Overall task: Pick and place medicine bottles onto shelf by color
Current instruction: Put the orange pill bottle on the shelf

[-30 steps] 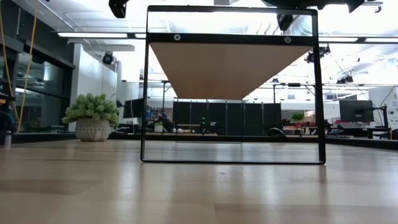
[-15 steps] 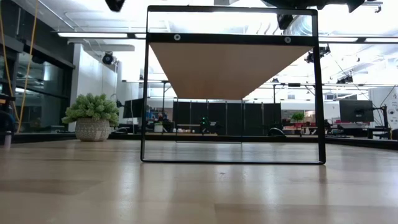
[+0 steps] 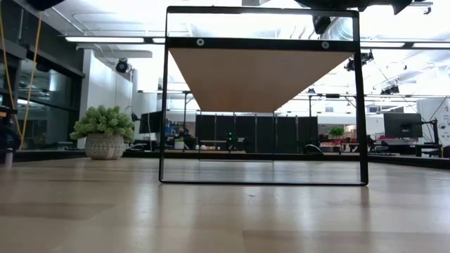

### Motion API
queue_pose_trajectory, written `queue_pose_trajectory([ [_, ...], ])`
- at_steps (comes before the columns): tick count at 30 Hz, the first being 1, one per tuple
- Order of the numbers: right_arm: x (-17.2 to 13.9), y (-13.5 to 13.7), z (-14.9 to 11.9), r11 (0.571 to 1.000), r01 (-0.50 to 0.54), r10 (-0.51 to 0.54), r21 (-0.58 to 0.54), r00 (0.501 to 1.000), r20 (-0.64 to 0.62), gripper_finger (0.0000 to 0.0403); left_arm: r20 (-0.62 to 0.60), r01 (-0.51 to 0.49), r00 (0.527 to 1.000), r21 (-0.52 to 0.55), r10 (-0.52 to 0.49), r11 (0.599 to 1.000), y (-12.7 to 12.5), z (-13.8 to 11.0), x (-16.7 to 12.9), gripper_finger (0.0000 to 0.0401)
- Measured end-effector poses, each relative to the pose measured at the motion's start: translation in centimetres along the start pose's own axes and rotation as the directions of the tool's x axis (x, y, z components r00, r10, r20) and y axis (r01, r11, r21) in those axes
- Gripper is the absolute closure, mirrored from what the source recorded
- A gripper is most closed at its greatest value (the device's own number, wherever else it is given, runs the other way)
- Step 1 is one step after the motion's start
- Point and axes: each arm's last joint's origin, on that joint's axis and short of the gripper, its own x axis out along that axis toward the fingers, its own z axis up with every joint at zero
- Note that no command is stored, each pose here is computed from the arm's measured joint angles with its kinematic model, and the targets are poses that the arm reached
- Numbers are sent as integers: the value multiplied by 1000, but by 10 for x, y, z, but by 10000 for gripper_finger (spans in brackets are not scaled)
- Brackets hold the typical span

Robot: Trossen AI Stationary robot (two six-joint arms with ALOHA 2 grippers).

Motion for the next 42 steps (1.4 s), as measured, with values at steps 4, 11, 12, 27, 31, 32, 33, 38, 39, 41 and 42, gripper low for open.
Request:
queue_pose_trajectory([
  [4, 0, 0, 0, 1000, 0, 0, 0, 1000, 0, 403, -138, -62, 989, -102, 47, 993, -11, -17, 14, 163],
  [11, 0, 0, 0, 1000, 0, 0, 0, 1000, 0, 403, -248, -109, 966, -155, 69, 982, -28, -32, 30, 116],
  [12, 0, 0, 0, 1000, 0, 0, 0, 1000, 0, 403, -259, -114, 963, -154, 71, 981, -30, -34, 33, 108],
  [27, 0, -1, -5, 1000, 6, -5, 19, 999, -51, 403, -398, -256, 889, -24, 226, 966, -55, -62, 84, 55],
  [31, 0, -1, -6, 1000, 7, -6, 20, 998, -56, 403, -416, -299, 866, 19, 279, 954, -57, -69, 98, 55],
  [32, 0, -1, -6, 1000, 7, -6, 20, 998, -56, 403, -422, -304, 860, 26, 286, 952, -57, -71, 101, 55],
  [33, 0, -1, -6, 1000, 7, -6, 20, 998, -56, 403, -426, -308, 856, 32, 292, 951, -58, -72, 103, 55],
  [38, 0, -1, -6, 1000, 7, -6, 20, 998, -56, 403, -443, -326, 839, 56, 316, 944, -59, -77, 111, 55],
  [39, 0, -1, -6, 1000, 7, -6, 20, 998, -56, 403, -443, -332, 836, 60, 324, 941, -59, -77, 113, 55],
  [41, 0, -1, -6, 1000, 7, -6, 20, 998, -56, 403, -447, -340, 830, 65, 332, 938, -59, -78, 116, 55],
  [42, 0, -1, -6, 1000, 7, -6, 20, 998, -56, 403, -450, -343, 828, 67, 335, 937, -58, -79, 117, 55],
])
